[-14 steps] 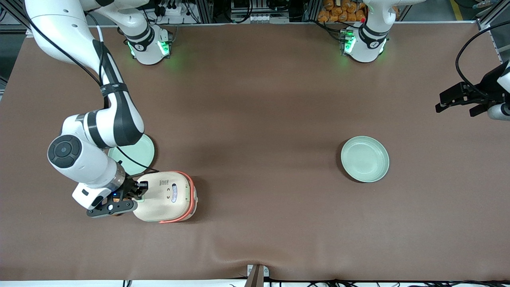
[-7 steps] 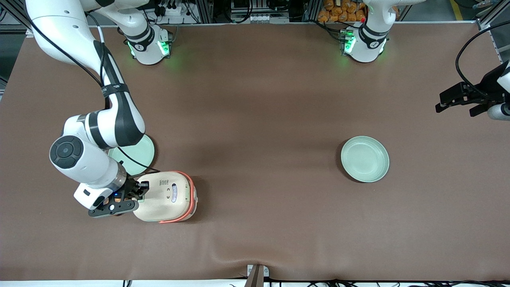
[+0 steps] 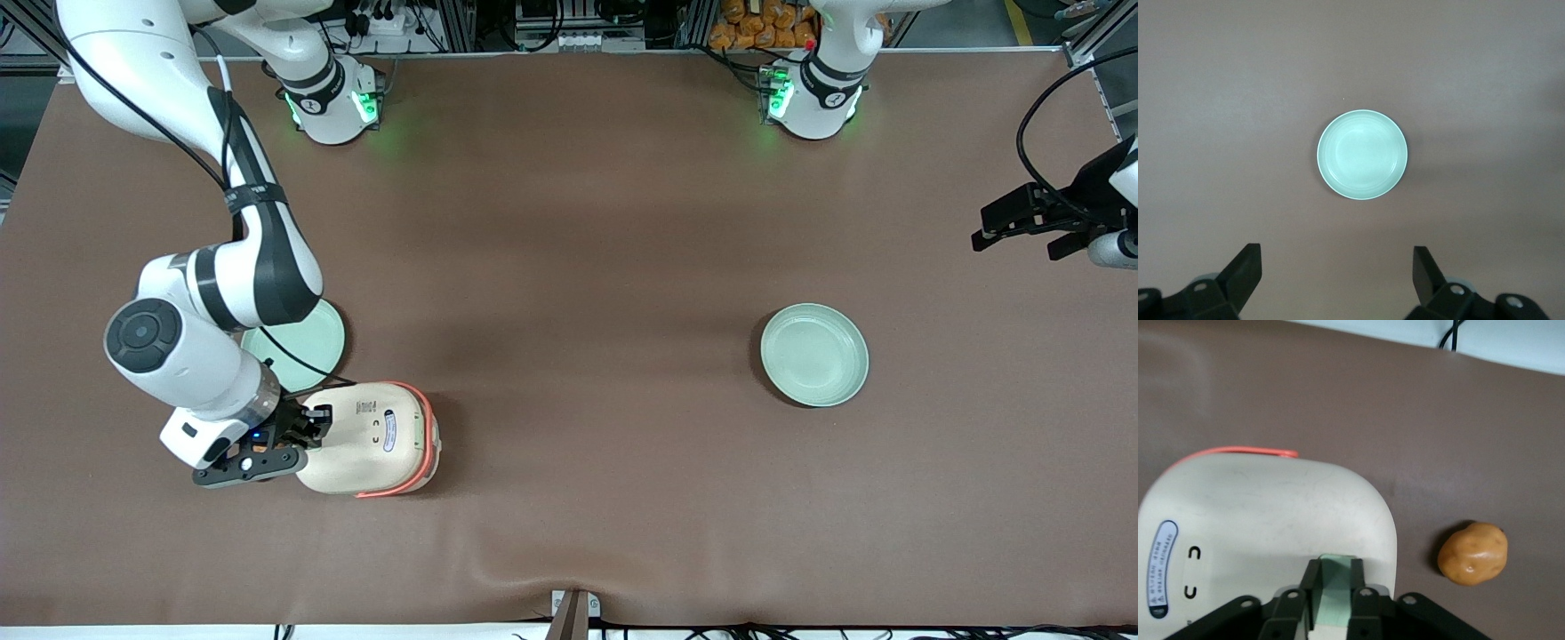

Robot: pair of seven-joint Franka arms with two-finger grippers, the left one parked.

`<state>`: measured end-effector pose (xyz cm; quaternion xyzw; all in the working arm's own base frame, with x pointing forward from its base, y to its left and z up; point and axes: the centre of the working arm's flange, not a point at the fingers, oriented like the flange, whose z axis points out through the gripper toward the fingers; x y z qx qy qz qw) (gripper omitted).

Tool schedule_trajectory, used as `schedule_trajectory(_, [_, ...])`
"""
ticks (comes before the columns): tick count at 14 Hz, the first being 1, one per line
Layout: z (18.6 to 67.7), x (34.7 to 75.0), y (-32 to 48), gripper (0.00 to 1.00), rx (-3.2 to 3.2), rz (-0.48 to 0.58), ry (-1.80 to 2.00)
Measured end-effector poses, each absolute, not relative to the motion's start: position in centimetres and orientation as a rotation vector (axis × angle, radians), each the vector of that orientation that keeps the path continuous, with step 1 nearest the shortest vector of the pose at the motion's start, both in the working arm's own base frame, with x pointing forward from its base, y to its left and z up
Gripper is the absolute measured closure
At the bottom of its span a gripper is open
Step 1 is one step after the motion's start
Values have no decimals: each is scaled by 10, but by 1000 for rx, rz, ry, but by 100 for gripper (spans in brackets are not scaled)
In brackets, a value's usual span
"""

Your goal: Press rice cooker button with right arm

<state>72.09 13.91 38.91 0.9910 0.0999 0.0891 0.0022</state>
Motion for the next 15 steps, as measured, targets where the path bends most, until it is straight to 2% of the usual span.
schedule_trajectory(2, [418, 720, 145, 49, 3110, 337, 325])
schedule_trajectory(5, [456, 705, 150, 17, 3115, 300, 340])
schedule_trajectory(7, [477, 695, 152, 0, 3145, 271, 330])
schedule_trajectory(15, [581, 632, 125, 0, 3249, 92, 257])
